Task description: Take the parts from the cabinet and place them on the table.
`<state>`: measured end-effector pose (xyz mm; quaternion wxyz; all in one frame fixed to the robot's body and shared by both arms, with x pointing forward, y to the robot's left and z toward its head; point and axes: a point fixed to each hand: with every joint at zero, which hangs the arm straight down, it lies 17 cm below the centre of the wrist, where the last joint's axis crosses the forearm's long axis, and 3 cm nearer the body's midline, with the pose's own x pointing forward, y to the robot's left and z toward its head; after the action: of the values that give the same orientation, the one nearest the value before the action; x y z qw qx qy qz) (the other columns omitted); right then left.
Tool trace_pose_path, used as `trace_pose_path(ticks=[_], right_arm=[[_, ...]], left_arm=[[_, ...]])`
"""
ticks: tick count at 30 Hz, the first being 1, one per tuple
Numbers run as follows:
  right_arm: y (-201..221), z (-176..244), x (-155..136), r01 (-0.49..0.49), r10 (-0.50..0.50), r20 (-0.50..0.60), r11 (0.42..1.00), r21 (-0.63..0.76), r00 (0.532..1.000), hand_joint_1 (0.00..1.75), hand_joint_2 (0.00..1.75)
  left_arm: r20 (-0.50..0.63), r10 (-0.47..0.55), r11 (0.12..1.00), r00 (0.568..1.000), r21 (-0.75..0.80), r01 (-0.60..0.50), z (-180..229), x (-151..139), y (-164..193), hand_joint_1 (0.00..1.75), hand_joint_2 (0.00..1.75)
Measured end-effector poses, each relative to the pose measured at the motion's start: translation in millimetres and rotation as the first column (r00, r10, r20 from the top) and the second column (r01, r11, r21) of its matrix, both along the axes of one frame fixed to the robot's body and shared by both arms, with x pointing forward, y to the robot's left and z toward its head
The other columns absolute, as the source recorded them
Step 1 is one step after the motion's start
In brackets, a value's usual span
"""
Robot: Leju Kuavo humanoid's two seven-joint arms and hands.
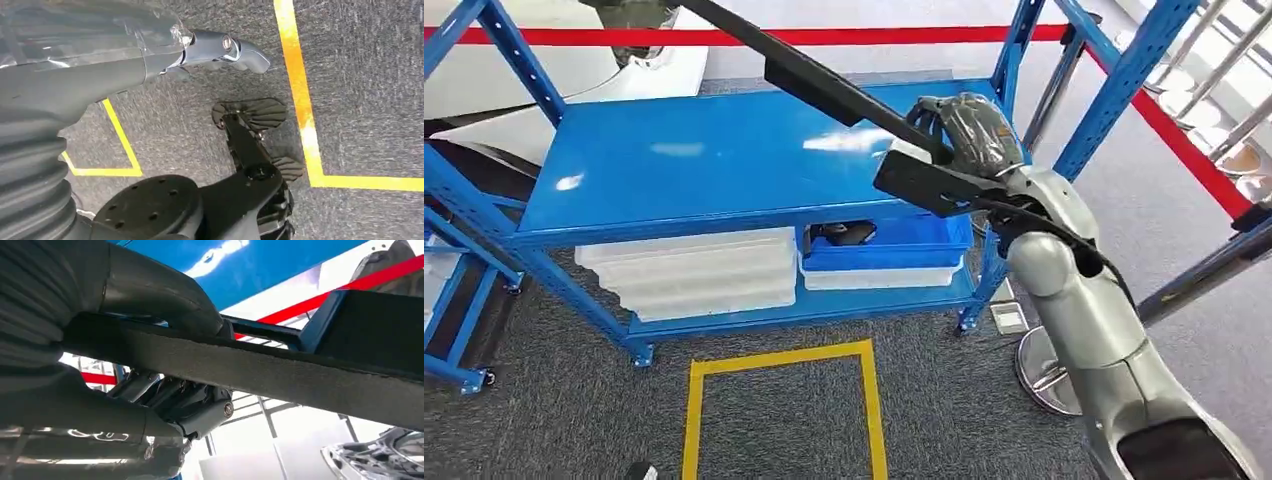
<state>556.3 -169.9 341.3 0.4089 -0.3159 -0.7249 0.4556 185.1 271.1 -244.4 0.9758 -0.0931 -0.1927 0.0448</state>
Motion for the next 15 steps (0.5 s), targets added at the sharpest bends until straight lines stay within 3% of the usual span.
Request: trace_pose_path(ticks=[15], right_arm=[[1.4, 4.0, 1.0, -0.003, 0.003, 0.001, 1.000, 0.011, 1.000, 1.71, 1.75]], left_arm=[[0.006, 0.002, 1.000, 1.000, 0.000, -0.002, 0.1, -0.2, 0.4, 0.00, 1.75]])
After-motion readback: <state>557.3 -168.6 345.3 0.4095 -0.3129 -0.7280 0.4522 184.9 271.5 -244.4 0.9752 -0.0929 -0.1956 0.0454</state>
